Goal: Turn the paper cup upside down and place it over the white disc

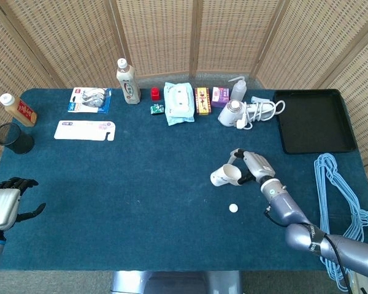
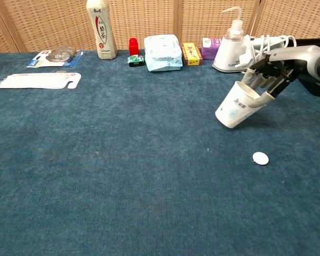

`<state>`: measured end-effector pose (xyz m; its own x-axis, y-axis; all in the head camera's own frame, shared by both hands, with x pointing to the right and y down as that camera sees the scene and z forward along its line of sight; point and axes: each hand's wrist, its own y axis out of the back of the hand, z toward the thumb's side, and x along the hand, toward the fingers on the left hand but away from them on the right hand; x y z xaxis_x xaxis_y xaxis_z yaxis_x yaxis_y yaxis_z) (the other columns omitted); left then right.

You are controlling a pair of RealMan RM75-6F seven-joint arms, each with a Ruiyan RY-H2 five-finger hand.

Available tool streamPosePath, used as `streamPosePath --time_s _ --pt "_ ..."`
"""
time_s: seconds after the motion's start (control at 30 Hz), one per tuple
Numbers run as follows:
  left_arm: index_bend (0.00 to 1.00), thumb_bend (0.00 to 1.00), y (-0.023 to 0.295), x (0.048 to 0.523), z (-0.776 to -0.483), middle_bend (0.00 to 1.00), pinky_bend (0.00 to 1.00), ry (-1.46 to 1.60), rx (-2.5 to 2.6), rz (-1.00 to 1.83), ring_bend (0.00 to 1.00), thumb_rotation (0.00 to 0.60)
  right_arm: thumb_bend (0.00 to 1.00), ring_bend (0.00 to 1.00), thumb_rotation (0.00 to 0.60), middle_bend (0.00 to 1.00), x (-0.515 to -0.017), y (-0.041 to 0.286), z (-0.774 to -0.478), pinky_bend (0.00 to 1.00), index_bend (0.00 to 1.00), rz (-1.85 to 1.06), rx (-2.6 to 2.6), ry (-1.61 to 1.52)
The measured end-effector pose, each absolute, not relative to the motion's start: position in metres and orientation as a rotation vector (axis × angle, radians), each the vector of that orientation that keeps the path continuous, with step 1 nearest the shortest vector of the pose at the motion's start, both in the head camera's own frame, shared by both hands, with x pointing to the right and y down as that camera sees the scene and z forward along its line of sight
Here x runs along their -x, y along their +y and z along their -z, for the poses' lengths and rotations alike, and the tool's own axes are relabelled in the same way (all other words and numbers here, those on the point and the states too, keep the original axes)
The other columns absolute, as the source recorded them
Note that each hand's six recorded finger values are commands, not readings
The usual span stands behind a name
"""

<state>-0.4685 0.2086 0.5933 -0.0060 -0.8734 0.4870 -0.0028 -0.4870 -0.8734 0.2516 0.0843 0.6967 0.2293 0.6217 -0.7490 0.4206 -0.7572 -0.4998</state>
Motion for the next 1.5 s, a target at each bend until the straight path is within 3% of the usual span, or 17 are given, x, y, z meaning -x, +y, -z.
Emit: streamPosePath --time_s 0.17,0.4,0.93,1.5 --pt "0.33 0.23 0.208 0.465 -0.590 0.39 0.30 0.931 1.569 1.564 0.26 0.343 0.23 0.15 0.600 0.16 -0.269 0.088 -0.703 0.07 0.26 -1.568 2.246 -0.899" --pt "0.33 0.23 0.207 0.461 -0.589 0.39 0.30 0.926 1.575 1.551 0.26 0.340 0.23 0.14 0.600 0.16 -0.283 0.088 -0.697 0.07 0.25 -1.558 2.141 -0.784" --pt "0.33 0.23 0.208 0.465 -0.595 0.39 0.30 0.911 1.580 1.578 0.26 0.346 0.23 0.15 0.600 0.16 -0.245 0.092 -0.689 0.08 0.28 -1.501 1.846 -0.437" --pt "0.33 0.23 0.202 0.459 -0.605 0.40 0.30 0.917 1.617 1.546 0.26 0.340 0.23 0.16 0.599 0.16 -0.210 0.101 -0.661 0.10 0.28 -1.605 1.757 -0.448"
